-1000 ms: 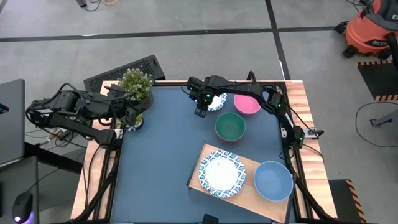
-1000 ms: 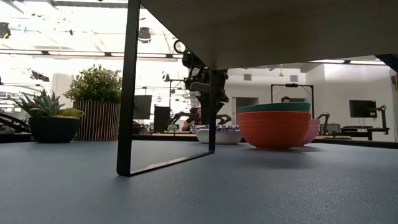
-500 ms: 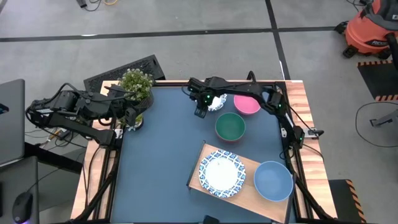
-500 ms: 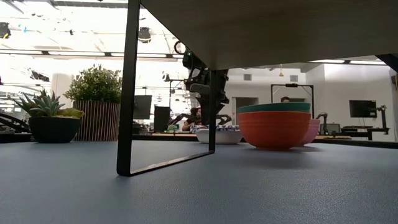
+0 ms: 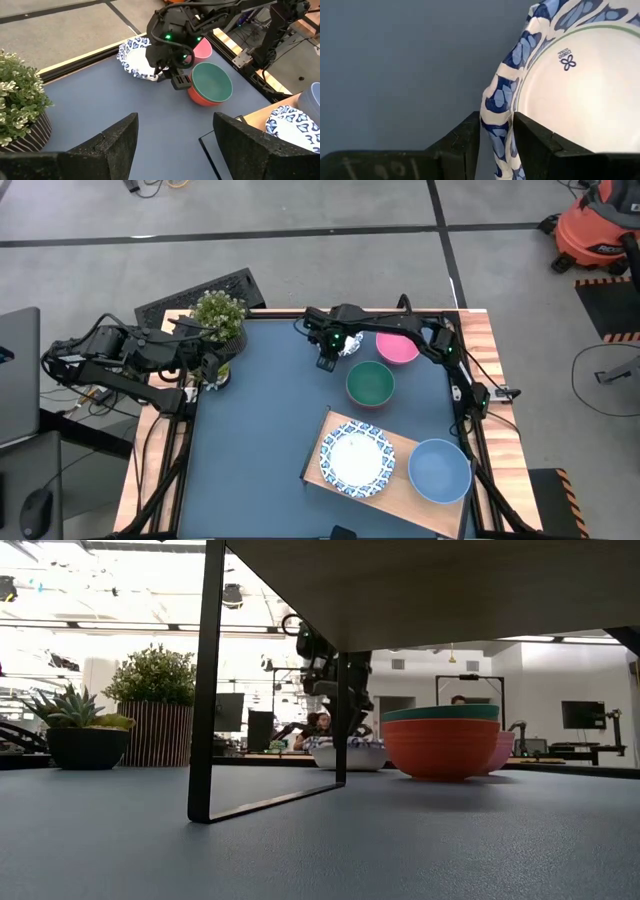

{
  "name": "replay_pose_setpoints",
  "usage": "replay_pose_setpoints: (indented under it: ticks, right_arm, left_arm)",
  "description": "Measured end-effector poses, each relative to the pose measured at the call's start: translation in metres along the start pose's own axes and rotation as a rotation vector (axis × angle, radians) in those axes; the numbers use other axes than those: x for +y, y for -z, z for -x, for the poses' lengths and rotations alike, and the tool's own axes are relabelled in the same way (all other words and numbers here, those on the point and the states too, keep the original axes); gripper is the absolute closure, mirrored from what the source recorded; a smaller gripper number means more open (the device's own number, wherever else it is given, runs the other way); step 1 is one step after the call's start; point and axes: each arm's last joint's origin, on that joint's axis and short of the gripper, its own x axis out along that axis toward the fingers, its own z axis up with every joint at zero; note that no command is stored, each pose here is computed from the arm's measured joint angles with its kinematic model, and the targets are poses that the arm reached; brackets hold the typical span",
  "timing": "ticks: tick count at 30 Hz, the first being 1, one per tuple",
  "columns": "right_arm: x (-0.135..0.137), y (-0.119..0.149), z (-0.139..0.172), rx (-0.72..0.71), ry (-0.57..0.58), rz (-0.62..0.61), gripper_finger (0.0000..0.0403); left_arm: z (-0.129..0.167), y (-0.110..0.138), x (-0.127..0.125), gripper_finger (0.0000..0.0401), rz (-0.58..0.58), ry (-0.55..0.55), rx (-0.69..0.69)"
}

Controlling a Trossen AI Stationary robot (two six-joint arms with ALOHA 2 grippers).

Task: Place and stack bowls onto a shelf
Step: Stack the white bowl on top of the white bowl on the shelf

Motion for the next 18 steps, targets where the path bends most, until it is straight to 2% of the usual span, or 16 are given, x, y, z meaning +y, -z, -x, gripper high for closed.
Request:
replay_pose_setpoints:
  ticks: [11,14,18]
  right_arm:
    - [0.0017,0.0015,-0.0004,0.015,-0.029,0.011,0.0268]
    - [0.0018,0.0024,-0.0004,0.025,-0.030,0.012,0.0293]
    - [0.0017,0.0018,0.0002,0.020,-0.028,0.015,0.0353]
  left_arm:
    - [-0.0001,0.0004,-0.0003,0.0158,0.008,0.010,0.011]
    - [0.0000,0.0003,-0.0002,0.0158,0.008,0.010,0.010]
    - [0.0000,0.0004,-0.0003,0.0158,0.007,0.010,0.010]
